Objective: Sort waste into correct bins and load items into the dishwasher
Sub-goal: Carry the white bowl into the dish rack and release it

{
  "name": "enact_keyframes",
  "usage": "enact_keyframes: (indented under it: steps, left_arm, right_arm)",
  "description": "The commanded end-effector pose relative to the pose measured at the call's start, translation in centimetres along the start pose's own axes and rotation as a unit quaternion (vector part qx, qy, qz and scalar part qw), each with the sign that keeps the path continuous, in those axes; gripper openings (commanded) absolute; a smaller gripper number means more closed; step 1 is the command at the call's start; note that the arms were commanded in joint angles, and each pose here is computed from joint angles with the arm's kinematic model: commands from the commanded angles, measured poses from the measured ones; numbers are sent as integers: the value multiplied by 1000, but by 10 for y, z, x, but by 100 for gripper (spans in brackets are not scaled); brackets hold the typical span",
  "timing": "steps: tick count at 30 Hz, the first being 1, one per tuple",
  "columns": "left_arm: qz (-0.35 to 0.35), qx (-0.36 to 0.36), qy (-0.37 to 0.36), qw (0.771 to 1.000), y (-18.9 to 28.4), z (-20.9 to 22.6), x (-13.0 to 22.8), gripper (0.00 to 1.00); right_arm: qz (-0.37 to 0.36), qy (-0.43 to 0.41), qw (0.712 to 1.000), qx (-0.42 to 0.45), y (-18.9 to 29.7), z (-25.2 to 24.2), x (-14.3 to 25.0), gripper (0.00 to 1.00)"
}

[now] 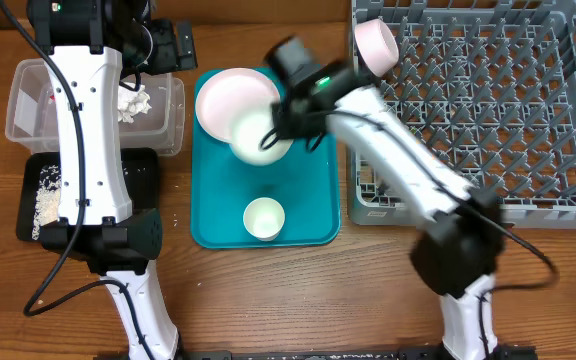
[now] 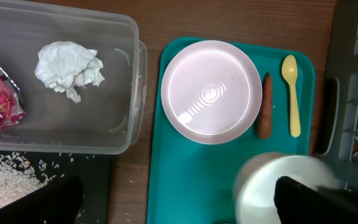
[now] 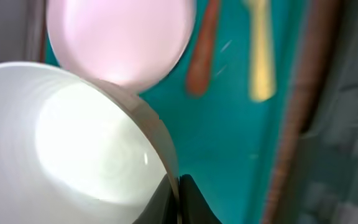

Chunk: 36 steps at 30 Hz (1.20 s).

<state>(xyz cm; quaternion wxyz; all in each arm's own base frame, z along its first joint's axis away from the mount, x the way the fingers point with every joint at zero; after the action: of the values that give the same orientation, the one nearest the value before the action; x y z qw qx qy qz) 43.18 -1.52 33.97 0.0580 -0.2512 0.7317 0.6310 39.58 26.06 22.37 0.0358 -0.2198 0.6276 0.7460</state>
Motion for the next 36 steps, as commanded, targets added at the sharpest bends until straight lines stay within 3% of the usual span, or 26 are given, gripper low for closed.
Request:
enact_keyframes:
  steps: [1, 7, 11, 17, 22, 36]
  left_arm:
    - [-19, 2, 5, 1000, 12, 0, -2, 100]
    - [-19, 2, 5, 1000, 12, 1, -2, 100]
    - [-19, 2, 5, 1000, 12, 1, -2, 100]
    - [-19, 2, 5, 1000, 12, 1, -2, 100]
    - [-19, 2, 5, 1000, 12, 1, -2, 100]
    - [-19, 2, 5, 1000, 12, 0, -2, 100]
  right_arm:
    - [-97, -31, 992, 72, 69, -43, -24, 4]
    - [-122, -134, 958, 223, 87, -133, -29, 4]
    - [-144, -206, 913, 321, 97, -192, -29, 4]
    - [-170, -247, 852, 429, 105, -253, -32, 4]
    - [-175, -227, 818, 498, 100, -278, -41, 4]
    - [-182, -88, 788, 582, 59, -301, -95, 4]
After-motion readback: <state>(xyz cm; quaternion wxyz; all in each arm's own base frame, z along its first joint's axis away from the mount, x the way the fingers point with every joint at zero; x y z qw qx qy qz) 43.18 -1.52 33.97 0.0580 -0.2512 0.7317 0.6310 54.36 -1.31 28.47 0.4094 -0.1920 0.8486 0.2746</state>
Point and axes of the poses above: each gripper's point midway between its finger pads, its own y axis back along the fingers, its own z axis along the line the jaws close on, x = y × z, the point moved 6 cm from there along y, back along the fingers, and after that the axes turned 7 degrees about y, right-handed, at the moved point
